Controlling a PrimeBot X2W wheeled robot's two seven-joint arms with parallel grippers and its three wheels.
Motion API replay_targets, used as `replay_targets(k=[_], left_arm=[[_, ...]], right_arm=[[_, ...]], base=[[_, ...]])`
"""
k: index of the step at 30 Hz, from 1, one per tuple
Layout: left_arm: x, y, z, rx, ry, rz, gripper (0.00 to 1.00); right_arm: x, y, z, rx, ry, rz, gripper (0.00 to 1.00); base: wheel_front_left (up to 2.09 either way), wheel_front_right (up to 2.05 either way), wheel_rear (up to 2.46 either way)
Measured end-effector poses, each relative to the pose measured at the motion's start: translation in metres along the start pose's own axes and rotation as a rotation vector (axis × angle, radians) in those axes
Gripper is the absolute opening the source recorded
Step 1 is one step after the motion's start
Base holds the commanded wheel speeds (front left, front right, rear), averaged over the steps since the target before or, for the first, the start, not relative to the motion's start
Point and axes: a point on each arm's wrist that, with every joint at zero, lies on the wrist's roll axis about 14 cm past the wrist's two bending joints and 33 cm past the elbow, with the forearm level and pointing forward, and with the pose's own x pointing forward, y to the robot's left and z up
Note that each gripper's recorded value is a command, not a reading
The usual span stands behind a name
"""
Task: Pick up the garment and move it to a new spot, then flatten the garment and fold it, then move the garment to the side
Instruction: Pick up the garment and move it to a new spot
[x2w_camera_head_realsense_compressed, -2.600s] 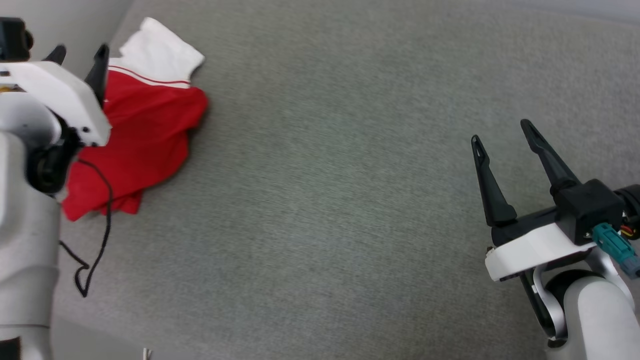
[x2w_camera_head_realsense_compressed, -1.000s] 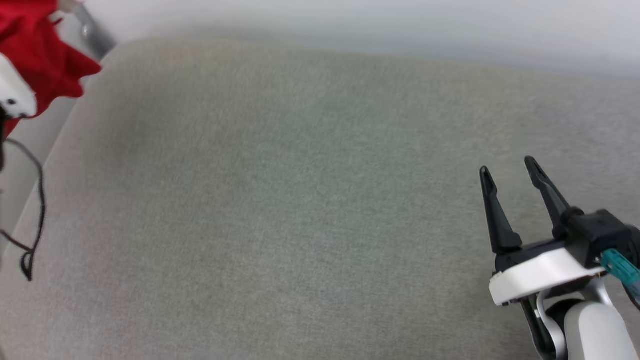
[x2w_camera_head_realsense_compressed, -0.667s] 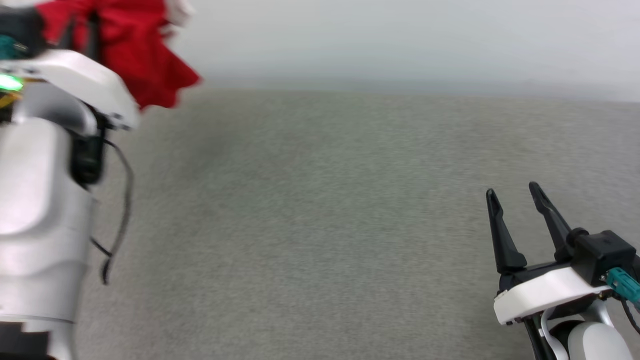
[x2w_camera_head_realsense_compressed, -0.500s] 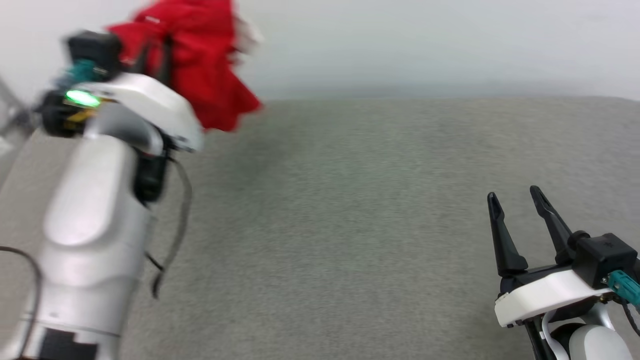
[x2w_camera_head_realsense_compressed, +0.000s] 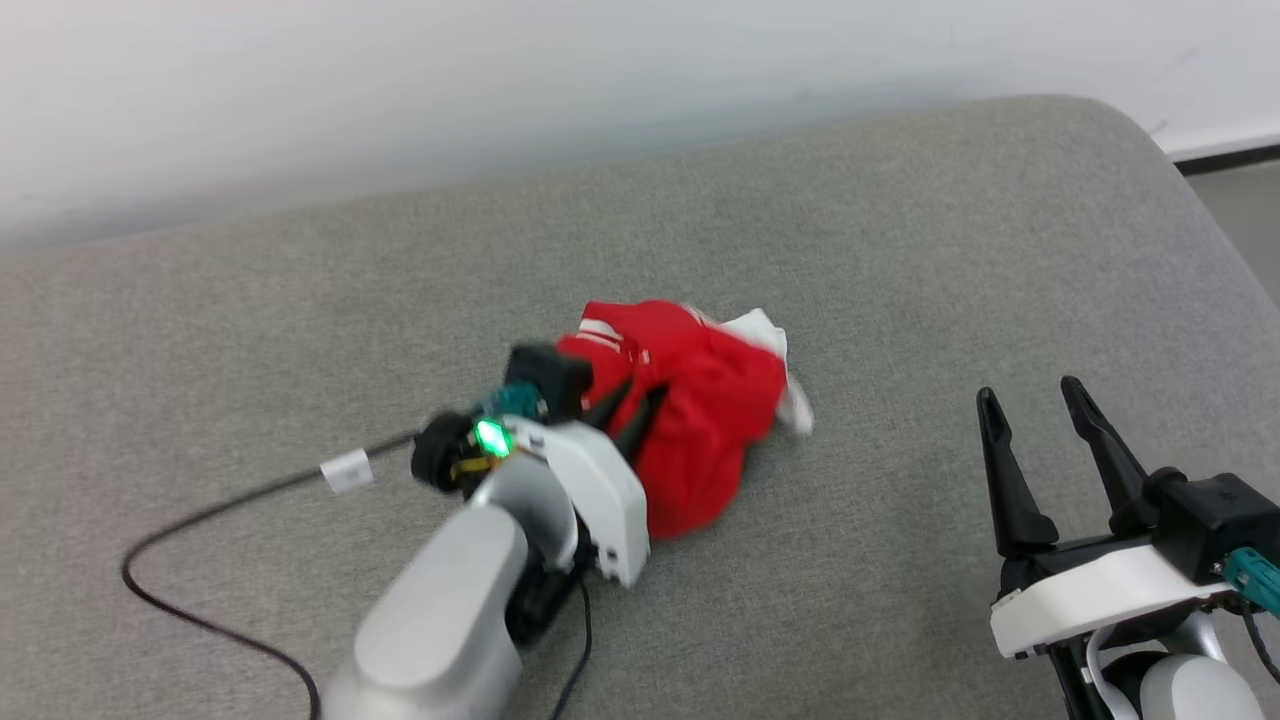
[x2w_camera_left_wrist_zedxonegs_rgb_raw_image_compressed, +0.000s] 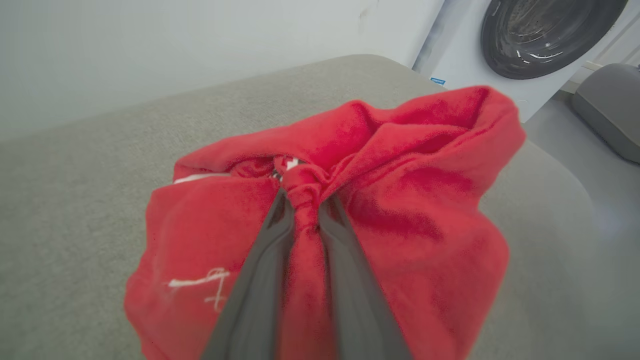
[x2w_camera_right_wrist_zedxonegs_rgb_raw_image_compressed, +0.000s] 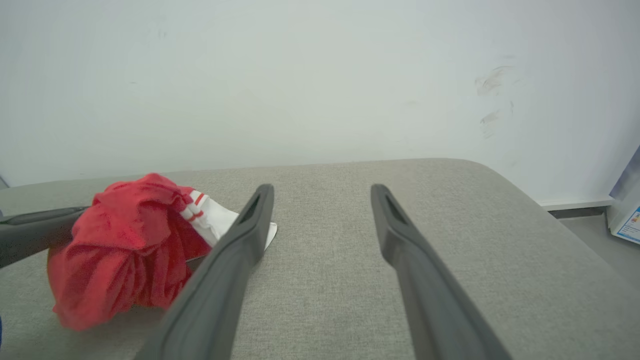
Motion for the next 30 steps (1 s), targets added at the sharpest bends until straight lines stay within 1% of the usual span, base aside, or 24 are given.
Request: replay_targets(k=[3,5,6,7,11,17,21,26,30], left_arm=[[-0.007,-0.016,-0.051,-0.045,0.121,-0.04,0.0],[-0.014,-0.025,-0.077,-0.053,0.185,-0.061,0.0],[-0.017,-0.028,-0.084,-0.06,0.199,-0.067,0.39],[-0.02,-0.029,-0.088,-0.062,0.202,-0.069,1.0],[-0.025,-0.025,-0.075,-0.04,0.119,-0.035,1.0],[-0.035,-0.016,-0.018,0.01,-0.117,0.03,1.0],[-0.051,-0.002,0.019,0.053,-0.258,0.106,1.0],[-0.08,0.029,0.049,0.086,-0.369,0.255,1.0],[-0.114,0.061,0.051,0.052,-0.405,0.408,1.0]], right_arm=[[0.001,-0.005,-0.008,0.008,0.02,-0.017,1.0],[0.003,-0.007,-0.012,0.012,0.03,-0.022,1.0],[0.005,-0.005,-0.014,0.015,0.033,-0.017,1.0],[0.007,-0.003,-0.015,0.015,0.033,-0.01,1.0],[0.014,0.004,-0.014,0.016,0.027,0.013,1.0],[0.017,0.015,-0.008,0.014,0.009,0.046,1.0],[0.017,0.022,-0.005,0.014,0.007,0.067,1.0],[0.015,0.032,-0.003,0.011,0.01,0.097,1.0],[0.012,0.039,-0.002,0.001,0.018,0.118,1.0]], base=[[0.0,0.0,0.0],[0.0,0.0,0.0],[0.0,0.0,0.0],[0.0,0.0,0.0],[0.0,0.0,0.0],[0.0,0.0,0.0],[0.0,0.0,0.0],[0.0,0.0,0.0],[0.0,0.0,0.0]])
